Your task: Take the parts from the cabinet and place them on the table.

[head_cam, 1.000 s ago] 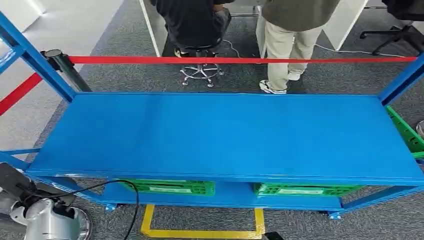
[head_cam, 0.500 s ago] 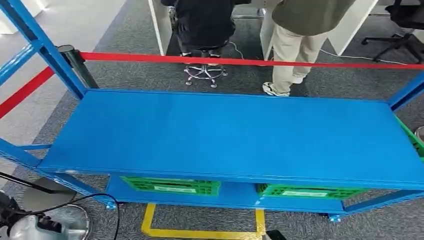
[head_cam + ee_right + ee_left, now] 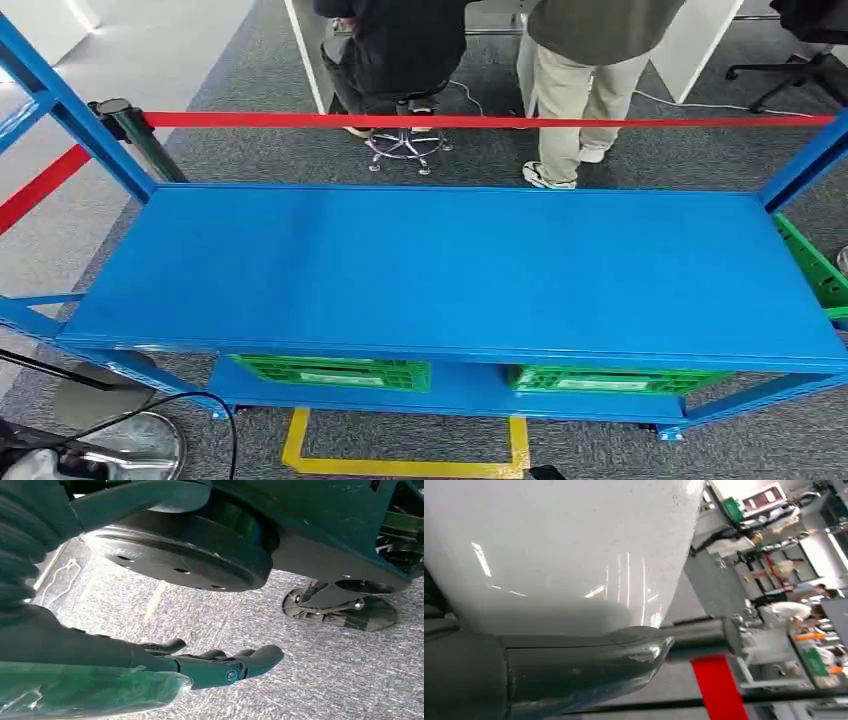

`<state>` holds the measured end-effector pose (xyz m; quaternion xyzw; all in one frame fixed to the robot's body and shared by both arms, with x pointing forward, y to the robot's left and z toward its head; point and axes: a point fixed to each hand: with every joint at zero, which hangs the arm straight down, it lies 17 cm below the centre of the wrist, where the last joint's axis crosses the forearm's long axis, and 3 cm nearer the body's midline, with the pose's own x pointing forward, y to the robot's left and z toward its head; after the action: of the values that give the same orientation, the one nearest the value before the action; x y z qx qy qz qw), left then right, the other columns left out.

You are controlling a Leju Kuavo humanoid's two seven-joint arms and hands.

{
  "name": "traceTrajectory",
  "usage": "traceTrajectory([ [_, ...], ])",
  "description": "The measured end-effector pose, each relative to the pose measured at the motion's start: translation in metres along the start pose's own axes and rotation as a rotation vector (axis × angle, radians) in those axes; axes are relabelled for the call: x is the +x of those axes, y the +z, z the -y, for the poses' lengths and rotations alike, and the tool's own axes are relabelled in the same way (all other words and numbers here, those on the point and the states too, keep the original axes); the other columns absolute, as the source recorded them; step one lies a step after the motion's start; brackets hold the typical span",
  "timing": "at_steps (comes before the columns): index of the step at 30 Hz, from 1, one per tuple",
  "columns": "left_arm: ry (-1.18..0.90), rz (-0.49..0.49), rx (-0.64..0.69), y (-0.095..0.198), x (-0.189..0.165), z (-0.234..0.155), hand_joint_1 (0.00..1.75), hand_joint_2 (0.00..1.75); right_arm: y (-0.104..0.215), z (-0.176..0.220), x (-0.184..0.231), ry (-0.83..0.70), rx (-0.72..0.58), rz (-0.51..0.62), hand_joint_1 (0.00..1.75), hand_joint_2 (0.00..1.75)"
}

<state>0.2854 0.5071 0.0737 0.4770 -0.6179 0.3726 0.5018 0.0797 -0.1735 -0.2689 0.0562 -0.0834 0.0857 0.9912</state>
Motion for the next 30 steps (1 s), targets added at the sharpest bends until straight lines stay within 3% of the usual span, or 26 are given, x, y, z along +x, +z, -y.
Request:
traceTrajectory([
  [2,-0.002,0.003,0.003,0.0,0.001,-0.003,1.75,1.75,0.0,-0.001,0.002,0.005,0.006,0.014,0.0,1.75],
  [11,0.008,0.01,0.021,0.003,0.006,-0.013,1.75,1.75,0.007,-0.007,0.04,0.016,0.042,0.268,0.0,1.75],
  [30,0.037,-0.011,0.012,0.003,0.002,-0.011,1.75,1.75,0.014,-0.011,0.052,-0.007,0.079,0.366,0.0,1.75],
])
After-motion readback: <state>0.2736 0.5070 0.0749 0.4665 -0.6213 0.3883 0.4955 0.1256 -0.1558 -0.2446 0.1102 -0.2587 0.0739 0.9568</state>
